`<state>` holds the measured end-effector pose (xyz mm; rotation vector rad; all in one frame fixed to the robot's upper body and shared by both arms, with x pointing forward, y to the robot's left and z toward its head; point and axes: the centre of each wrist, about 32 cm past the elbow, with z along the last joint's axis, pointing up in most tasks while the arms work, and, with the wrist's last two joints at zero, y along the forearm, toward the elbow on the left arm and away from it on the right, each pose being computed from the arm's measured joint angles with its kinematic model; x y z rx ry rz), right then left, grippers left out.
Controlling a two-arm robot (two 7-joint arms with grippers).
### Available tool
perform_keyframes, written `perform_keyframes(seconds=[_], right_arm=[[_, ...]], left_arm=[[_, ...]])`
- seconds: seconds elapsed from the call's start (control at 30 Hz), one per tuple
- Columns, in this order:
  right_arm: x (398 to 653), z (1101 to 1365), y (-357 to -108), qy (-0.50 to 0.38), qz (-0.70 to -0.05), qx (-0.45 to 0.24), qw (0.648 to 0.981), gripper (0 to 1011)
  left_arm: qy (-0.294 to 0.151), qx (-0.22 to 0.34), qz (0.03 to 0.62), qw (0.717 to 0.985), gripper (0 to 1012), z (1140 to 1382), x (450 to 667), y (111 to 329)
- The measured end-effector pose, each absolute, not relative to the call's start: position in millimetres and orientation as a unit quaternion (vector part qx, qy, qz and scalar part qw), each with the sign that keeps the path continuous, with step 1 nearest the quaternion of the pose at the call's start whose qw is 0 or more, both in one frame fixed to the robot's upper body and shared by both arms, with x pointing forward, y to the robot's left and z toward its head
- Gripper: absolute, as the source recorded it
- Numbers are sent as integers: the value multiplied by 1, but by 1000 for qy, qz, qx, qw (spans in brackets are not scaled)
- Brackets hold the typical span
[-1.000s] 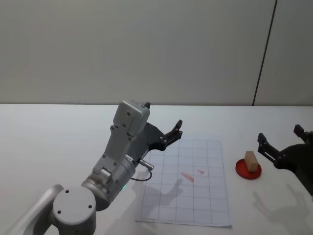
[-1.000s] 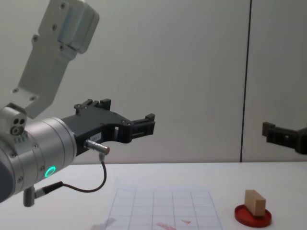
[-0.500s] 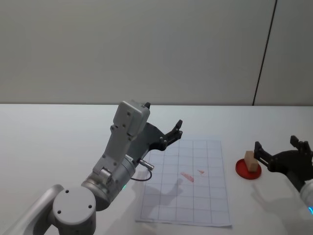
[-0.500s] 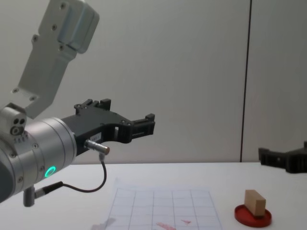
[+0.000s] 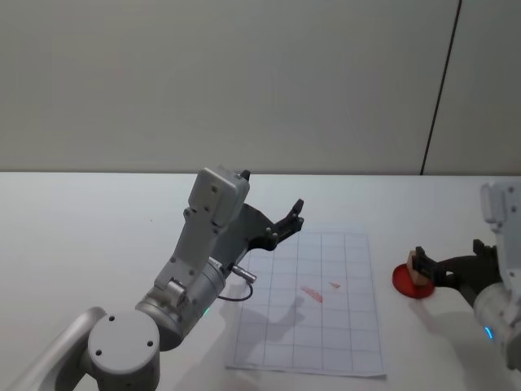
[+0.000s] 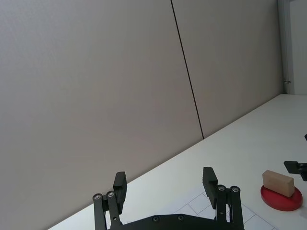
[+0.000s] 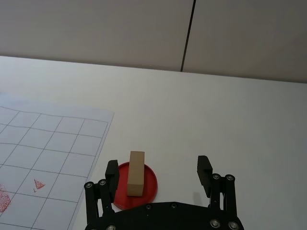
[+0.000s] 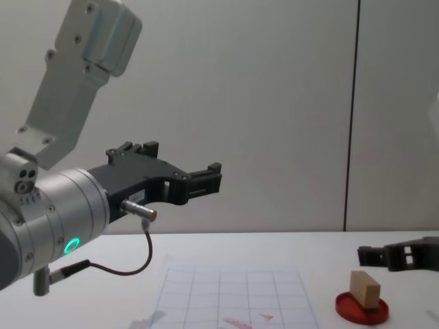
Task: Use the one hand to pick up the stamp and affix it onto the A4 paper.
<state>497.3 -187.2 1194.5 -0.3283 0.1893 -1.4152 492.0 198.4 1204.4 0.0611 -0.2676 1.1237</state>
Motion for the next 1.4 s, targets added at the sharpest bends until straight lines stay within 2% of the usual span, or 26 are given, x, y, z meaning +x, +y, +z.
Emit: perform_keyframes(seconds=[0.77, 1.4], right_arm=[[526, 1206, -168, 149, -639, -200, 728, 1001], [546, 1205, -159, 201, -644, -217, 706, 1001]], left_arm=[[-126, 29, 531, 837, 1002, 1204, 492, 198], [-126, 29, 531, 837, 1002, 1204, 492, 198]])
